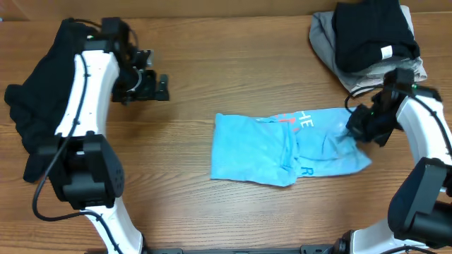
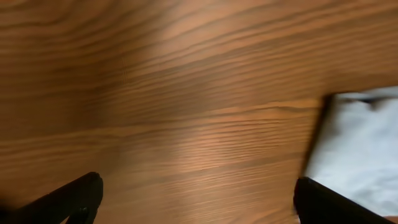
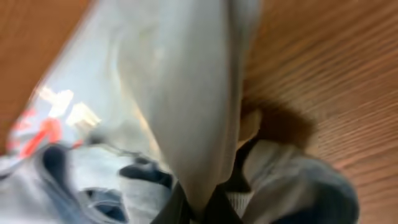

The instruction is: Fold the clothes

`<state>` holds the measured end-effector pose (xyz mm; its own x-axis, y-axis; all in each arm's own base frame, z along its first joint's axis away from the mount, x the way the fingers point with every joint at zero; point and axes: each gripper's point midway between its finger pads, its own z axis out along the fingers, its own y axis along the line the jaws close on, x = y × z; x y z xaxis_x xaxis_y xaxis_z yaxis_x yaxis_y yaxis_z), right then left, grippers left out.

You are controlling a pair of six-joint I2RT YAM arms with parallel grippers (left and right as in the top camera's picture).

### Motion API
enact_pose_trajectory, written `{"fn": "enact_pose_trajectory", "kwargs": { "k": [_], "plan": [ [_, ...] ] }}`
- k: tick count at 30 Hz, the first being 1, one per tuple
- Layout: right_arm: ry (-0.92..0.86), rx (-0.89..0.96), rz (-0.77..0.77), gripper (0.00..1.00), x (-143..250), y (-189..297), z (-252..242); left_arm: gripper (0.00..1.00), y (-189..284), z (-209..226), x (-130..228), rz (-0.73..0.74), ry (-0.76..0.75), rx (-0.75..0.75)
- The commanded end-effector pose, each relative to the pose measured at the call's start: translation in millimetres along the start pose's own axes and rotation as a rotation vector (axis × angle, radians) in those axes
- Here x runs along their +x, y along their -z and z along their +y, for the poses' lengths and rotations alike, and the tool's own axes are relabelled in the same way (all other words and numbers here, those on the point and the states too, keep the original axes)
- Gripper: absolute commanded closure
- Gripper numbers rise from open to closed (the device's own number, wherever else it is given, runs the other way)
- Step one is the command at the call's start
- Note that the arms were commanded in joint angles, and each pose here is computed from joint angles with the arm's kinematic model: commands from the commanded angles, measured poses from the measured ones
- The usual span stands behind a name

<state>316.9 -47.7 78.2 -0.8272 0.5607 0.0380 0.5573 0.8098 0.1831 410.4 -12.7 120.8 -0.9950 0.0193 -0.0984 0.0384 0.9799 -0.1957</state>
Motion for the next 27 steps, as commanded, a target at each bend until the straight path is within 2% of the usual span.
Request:
{"fn": "enact_pose_trajectory", "kwargs": {
  "k": [1, 10, 17, 27],
  "plan": [
    [0.098, -0.008, -0.036, 0.96, -5.4, 23.1, 23.9, 0.00, 8.8, 23.7, -2.0, -0.014, 0.055, -0.056],
    [0.399, 0.007, 0.045, 0.96, 65.4, 21.2, 110.0, 0.00, 11.9, 38.8, -1.0, -0.020, 0.092, -0.060],
    [0.595, -0.053, 0.020, 0.96, 132.7, 7.0, 186.2, 0.00, 11.9, 38.7, -1.6, -0.023, 0.091, -0.060],
    [0.721, -0.116, 0.053, 0.96, 189.1, 1.8, 220.5, 0.00, 11.7, 38.7, -2.7, -0.027, 0.090, -0.060]
  ]
}}
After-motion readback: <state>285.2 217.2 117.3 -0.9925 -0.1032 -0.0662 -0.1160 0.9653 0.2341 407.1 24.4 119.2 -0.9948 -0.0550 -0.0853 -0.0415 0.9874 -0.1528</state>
